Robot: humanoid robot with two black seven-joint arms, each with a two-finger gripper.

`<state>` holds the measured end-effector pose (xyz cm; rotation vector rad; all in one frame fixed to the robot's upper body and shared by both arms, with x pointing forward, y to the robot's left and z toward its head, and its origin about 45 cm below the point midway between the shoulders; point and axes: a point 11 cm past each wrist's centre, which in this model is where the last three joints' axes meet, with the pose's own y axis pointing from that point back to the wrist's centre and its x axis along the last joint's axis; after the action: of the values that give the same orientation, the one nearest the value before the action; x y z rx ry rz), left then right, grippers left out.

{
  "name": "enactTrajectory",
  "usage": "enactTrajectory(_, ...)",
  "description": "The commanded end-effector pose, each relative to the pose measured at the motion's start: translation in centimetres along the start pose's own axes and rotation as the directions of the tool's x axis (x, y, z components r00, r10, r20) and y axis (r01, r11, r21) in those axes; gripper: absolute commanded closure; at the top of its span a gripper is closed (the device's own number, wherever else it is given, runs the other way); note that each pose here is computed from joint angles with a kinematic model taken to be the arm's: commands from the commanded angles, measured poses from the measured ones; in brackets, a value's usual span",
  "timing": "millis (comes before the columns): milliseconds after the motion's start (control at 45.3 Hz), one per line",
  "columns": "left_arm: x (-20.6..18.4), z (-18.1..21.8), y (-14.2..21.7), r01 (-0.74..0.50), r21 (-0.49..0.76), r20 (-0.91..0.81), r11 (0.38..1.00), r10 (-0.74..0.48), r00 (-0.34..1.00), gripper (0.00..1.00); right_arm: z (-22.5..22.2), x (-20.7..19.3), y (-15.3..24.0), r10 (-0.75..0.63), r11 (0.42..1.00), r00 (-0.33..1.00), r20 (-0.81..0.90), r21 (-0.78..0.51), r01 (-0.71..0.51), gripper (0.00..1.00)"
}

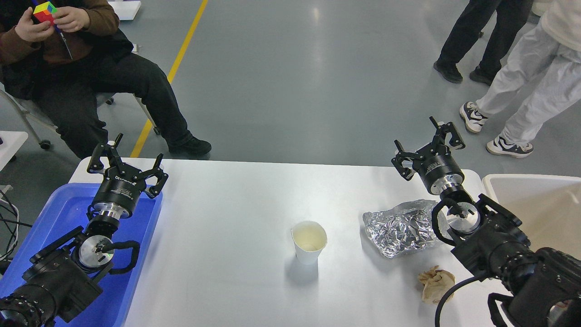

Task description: Tidy desktop

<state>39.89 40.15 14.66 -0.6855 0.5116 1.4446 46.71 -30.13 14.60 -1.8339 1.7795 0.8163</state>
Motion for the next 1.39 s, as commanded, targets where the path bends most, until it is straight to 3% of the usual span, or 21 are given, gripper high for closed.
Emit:
enactTrajectory(0,0.1,0.0,0.1,-0.001,0.001,0.0,1.0,0.001,1.0,0.0,0.1,0.1,0.1,0.004,1.0,1.0,-0.001,-0.001,-0.004,0.0)
enactTrajectory(706,0.1,0.1,0.0,-0.002,-0.003,0.002,1.0,0.002,1.0,0.0,1.5,-1.5,-0.2,-0.048,0.998,0.999,-0.01,-0.042,0.048,0.0)
enactTrajectory(971,0.1,0.1,0.0,-0.002,-0.003,0.002,1.0,0.002,1.0,0.0,-1.6,-1.5,-0.5,-0.107,0.994,0.991,-0.084,-0.048,0.103,0.0)
enactTrajectory(1125,0.1,0.1,0.0,-0.002,-0.002,0.002,1.0,0.002,1.0,0.0,-2.4,-4.5,-0.7,-0.219,0.973,0.969,-0.111,-0.093,0.209,0.0)
enactTrajectory(1368,0.0,0.1,0.0,-0.001,-0.004,0.002,1.0,0.001,1.0,0.0,-0.1,-13.1,1.6,-0.429,0.897,0.864,-0.265,-0.238,0.372,0.0)
